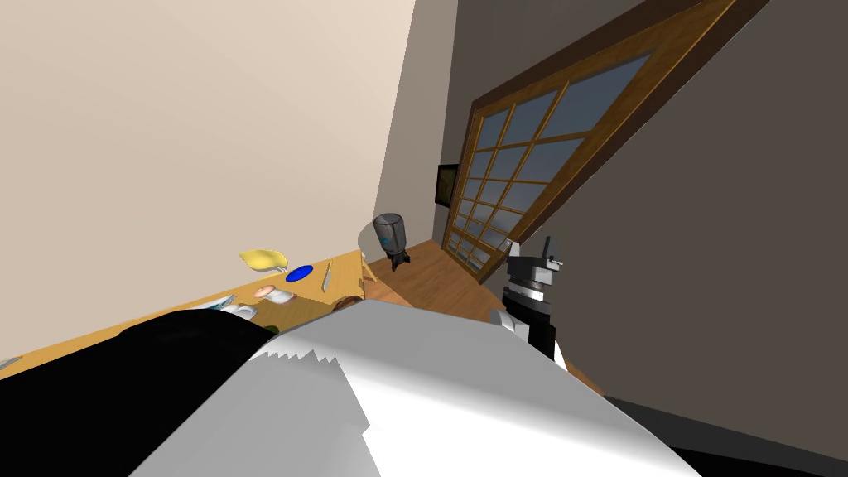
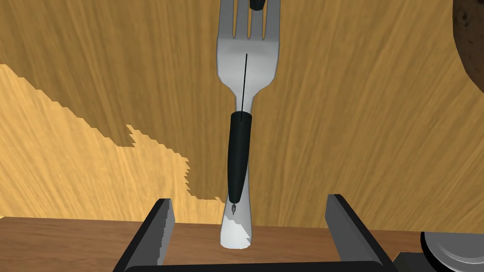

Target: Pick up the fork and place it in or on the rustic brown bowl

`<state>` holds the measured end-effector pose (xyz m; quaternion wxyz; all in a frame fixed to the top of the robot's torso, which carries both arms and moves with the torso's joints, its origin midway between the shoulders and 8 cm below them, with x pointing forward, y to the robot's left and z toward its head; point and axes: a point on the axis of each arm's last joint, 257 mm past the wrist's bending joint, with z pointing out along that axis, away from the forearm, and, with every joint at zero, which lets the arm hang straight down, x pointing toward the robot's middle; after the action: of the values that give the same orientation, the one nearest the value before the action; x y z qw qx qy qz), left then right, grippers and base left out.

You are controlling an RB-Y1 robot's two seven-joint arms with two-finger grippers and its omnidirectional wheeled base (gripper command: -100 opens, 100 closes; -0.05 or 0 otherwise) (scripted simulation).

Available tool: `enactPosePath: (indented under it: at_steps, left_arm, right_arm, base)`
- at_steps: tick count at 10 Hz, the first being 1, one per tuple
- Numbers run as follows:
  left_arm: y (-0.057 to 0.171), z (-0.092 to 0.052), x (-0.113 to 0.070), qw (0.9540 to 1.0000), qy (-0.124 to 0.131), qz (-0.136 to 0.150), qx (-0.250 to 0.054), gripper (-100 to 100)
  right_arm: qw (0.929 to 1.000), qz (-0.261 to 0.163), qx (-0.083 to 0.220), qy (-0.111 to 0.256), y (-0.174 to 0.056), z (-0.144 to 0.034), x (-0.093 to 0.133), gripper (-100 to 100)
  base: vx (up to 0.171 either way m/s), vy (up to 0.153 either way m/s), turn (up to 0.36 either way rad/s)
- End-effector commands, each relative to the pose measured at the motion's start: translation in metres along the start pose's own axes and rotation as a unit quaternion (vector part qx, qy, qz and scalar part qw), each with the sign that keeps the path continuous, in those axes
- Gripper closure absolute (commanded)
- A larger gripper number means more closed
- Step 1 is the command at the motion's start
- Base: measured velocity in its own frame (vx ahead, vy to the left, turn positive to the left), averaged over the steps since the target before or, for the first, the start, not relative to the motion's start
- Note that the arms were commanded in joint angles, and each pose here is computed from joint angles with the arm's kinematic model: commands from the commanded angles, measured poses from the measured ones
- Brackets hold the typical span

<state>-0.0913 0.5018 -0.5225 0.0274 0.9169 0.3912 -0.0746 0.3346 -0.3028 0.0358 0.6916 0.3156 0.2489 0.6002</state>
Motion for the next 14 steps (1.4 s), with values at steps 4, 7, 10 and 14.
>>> enactPosePath:
  at_steps: [4, 7, 10, 14]
  left_arm:
    - [0.000, 0.007, -0.002, 1.0000, 0.002, -0.004, -0.001, 100]
    - [0.000, 0.007, -0.003, 1.0000, 0.001, -0.003, 0.000, 100]
    - [-0.001, -0.006, 0.004, 1.0000, 0.000, 0.003, 0.001, 100]
    - [-0.015, -0.010, -0.004, 0.9998, -0.010, 0.003, 0.015, 100]
  right_arm:
    - [1.0000, 0.000, 0.000, 0.000, 0.000, 0.000, 0.000, 0]
    - [1.0000, 0.000, 0.000, 0.000, 0.000, 0.000, 0.000, 0]
    - [1.0000, 0.000, 0.000, 0.000, 0.000, 0.000, 0.000, 0]
    - [1.0000, 0.000, 0.000, 0.000, 0.000, 0.000, 0.000, 0]
  base:
    - [-0.008, 0.000, -0.023]
    - [0.000, 0.000, 0.000]
    - [0.015, 0.001, 0.061]
    - [0.015, -0.008, 0.015]
